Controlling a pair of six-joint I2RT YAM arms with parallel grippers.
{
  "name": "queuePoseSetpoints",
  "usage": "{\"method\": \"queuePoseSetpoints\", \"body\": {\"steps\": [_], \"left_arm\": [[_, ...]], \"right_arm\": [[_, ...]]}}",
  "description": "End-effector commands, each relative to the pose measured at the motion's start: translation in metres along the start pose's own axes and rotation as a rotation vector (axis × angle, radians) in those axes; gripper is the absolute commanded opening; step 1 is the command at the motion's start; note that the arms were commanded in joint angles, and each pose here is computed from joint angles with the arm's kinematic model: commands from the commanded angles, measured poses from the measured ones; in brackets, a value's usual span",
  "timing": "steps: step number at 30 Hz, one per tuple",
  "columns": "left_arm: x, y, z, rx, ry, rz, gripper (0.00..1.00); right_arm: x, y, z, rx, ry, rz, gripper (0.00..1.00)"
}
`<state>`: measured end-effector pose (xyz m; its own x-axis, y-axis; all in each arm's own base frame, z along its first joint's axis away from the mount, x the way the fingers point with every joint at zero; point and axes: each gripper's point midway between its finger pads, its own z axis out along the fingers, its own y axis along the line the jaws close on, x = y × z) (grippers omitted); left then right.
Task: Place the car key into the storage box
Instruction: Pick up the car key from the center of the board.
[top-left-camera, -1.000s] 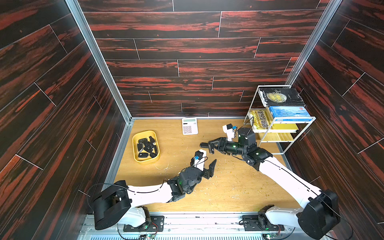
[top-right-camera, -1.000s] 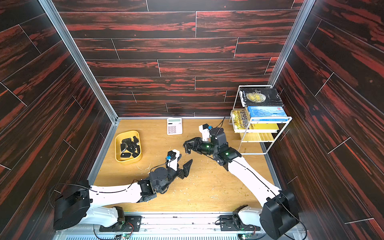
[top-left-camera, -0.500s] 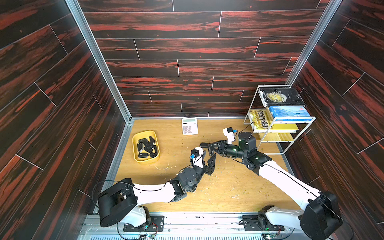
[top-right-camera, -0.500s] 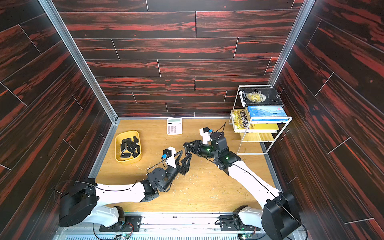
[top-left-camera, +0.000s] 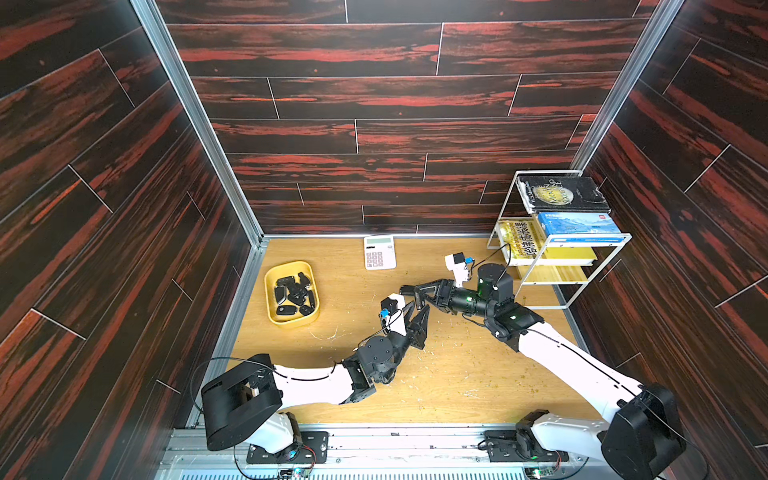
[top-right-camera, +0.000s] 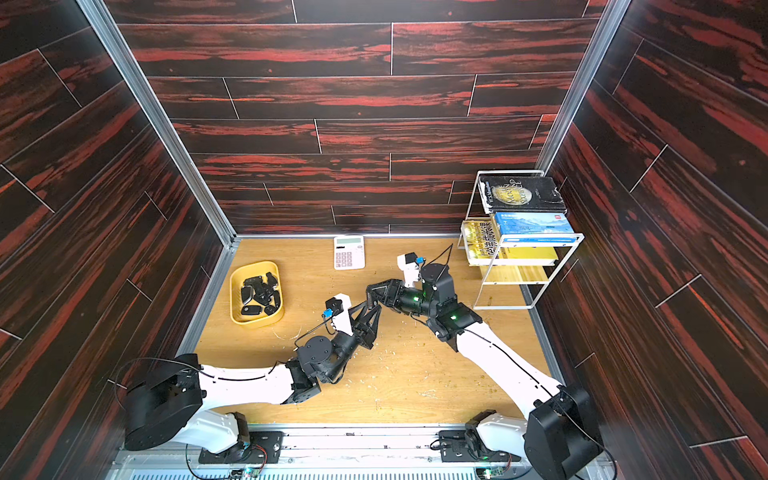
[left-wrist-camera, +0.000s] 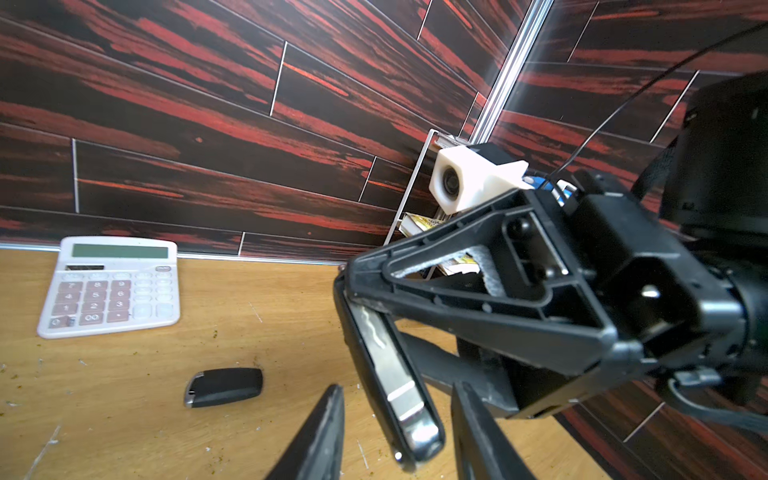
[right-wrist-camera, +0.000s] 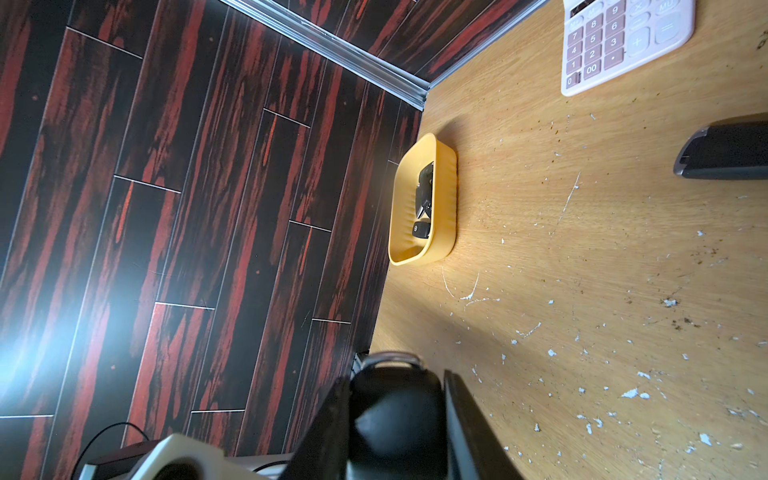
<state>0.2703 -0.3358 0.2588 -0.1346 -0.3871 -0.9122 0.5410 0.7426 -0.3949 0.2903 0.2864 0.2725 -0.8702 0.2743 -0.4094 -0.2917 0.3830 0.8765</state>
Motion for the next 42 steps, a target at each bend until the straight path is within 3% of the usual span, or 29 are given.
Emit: {"method": "queuePoseSetpoints", "body": {"steps": [1,6,23,42], "left_arm": [[-0.004,-0.004,0.003,0.009,-0.016,-0.006,0.44],[-0.005,-0.007,0.005,0.019,-0.019,-0.007,0.39],[-0.016,-0.015,0.009,0.036,-0.035,0.005,0.42],[-0.039,-0.009,0.000,-0.009,-0.084,0.110,0.34]], "right_arm": [[0.001,0.008,0.001,-0.027,0.000,-0.016,0.30],[0.004,0.005,0.003,-0.024,0.009,-0.014,0.31],[0.017,-0.005,0.009,-0.005,0.034,-0.005,0.30],[0.028,-0.006,0.012,-0.005,0.051,0.004,0.31]]}}
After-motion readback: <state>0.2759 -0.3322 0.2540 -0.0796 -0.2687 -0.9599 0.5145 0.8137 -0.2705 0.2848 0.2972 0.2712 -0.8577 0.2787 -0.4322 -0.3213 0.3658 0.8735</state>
